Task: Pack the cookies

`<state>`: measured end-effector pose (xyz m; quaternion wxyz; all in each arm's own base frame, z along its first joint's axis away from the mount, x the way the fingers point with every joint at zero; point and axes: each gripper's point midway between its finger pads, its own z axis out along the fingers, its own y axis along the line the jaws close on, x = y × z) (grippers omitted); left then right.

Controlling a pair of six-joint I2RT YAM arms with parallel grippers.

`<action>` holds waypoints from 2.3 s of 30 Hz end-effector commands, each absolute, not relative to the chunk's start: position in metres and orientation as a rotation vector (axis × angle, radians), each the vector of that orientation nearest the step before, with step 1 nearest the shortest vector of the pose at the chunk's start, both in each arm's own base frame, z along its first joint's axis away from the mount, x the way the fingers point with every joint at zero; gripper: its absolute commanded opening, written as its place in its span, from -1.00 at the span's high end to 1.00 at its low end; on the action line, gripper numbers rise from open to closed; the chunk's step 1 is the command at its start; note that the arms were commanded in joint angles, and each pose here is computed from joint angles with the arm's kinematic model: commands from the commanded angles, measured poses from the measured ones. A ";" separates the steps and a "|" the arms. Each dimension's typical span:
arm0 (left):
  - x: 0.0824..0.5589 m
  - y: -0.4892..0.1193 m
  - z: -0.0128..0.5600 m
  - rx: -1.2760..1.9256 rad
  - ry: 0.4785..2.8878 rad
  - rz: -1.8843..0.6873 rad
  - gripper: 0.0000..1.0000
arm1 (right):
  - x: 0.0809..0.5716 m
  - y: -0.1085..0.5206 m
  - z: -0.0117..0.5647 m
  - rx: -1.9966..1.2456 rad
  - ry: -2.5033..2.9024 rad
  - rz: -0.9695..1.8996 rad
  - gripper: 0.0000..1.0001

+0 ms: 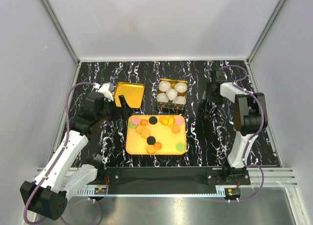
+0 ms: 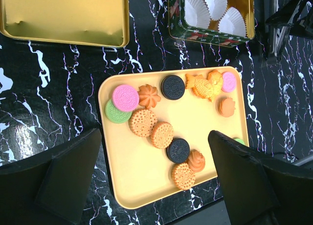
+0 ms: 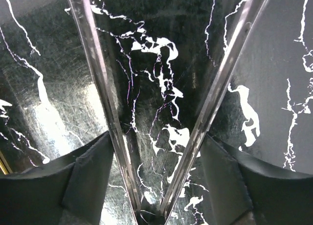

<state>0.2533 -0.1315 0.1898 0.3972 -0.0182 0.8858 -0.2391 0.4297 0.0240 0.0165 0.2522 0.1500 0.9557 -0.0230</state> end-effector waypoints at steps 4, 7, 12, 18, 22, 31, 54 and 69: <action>0.258 -0.130 0.196 -0.047 2.204 -0.600 -0.98 | 0.436 0.037 0.069 0.402 2.526 0.056 -0.35; 0.258 -0.129 0.196 -0.046 2.200 -0.596 -0.98 | 0.435 0.040 0.099 0.388 2.478 0.093 -0.34; 0.258 -0.129 0.199 -0.045 2.197 -0.599 -0.98 | 0.424 0.052 0.142 0.354 2.402 0.180 -0.29; 0.256 -0.130 0.198 -0.041 2.198 -0.603 -0.98 | 0.400 0.069 0.178 0.295 2.357 0.215 -0.29; 0.256 -0.130 0.199 -0.040 2.198 -0.604 -0.98 | 0.380 0.091 0.197 0.218 2.348 0.236 -0.19; 0.256 -0.124 0.200 -0.053 2.191 -0.570 -0.98 | 0.316 0.154 0.243 -0.041 2.317 0.402 -0.04; 0.259 -0.118 0.201 -0.082 2.185 -0.545 -0.98 | 0.176 0.295 0.218 -0.698 2.508 0.701 -0.11; 0.258 -0.113 0.205 -0.093 2.166 -0.524 -0.98 | 0.170 0.335 0.188 -0.844 2.547 0.671 -0.15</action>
